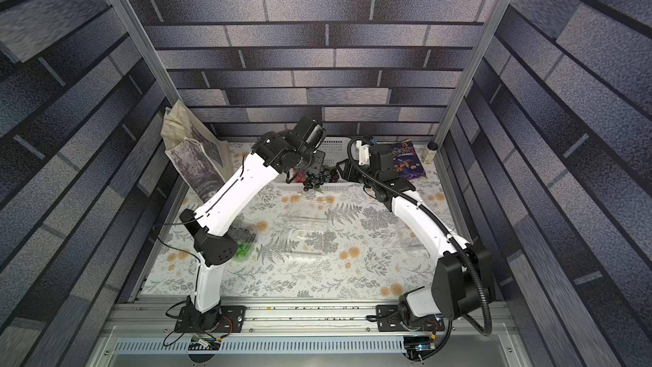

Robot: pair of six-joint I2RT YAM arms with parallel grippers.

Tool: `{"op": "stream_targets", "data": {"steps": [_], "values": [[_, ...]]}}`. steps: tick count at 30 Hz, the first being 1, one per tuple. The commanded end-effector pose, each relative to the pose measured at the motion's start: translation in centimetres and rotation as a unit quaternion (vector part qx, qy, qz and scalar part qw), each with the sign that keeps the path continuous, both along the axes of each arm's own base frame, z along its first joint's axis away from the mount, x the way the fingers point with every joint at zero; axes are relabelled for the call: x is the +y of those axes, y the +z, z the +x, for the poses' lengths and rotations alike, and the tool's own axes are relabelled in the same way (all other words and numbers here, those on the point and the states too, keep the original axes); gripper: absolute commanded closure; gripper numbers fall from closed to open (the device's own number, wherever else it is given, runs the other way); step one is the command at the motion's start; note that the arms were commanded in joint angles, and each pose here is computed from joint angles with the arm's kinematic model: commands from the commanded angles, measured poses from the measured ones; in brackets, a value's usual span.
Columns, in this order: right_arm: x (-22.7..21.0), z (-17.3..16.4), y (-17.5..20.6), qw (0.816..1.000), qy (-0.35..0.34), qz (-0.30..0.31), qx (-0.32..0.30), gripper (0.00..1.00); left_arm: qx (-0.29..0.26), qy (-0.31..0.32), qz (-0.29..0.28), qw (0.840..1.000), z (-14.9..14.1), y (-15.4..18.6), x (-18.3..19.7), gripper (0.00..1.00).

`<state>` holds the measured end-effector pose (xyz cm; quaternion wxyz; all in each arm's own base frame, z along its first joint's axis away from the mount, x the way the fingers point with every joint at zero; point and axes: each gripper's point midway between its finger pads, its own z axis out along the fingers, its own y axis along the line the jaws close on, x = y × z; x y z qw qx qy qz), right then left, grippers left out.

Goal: Pack grapes into containers
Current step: Place the grape into the packing box.

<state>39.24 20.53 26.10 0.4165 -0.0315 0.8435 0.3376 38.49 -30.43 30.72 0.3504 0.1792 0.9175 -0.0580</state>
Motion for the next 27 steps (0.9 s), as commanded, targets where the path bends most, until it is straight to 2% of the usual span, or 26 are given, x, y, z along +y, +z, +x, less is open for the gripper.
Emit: {"op": "stream_targets", "data": {"steps": [1, 4, 11, 15, 16, 27], "values": [[-0.8, -0.9, -0.3, 1.000, -0.009, -0.007, 0.007, 0.46, -0.047, 0.031, -0.076, 0.996, -0.3, 3.4, 1.9, 1.00], [-0.9, -1.4, 0.0, 1.000, -0.007, -0.003, 0.006, 0.46, -0.044, 0.035, -0.113, 0.992, -1.6, 3.3, 3.3, 1.00], [-1.0, -1.9, 0.0, 1.000, -0.006, -0.001, 0.009, 0.46, -0.016, 0.020, -0.114, 0.993, -5.4, 0.9, 4.4, 1.00], [-1.0, -2.1, 0.4, 1.000, -0.008, 0.009, 0.005, 0.46, -0.014, 0.016, -0.137, 0.990, -6.7, 0.1, 4.9, 1.00], [-1.2, -2.5, -1.1, 1.000, -0.008, 0.005, 0.020, 0.46, -0.012, 0.012, -0.140, 0.990, -7.0, 0.0, 4.9, 1.00], [-0.9, -4.2, -2.3, 0.999, 0.007, 0.023, 0.028, 0.47, 0.014, -0.048, -0.179, 0.983, -11.1, -3.8, 3.4, 1.00]]}}
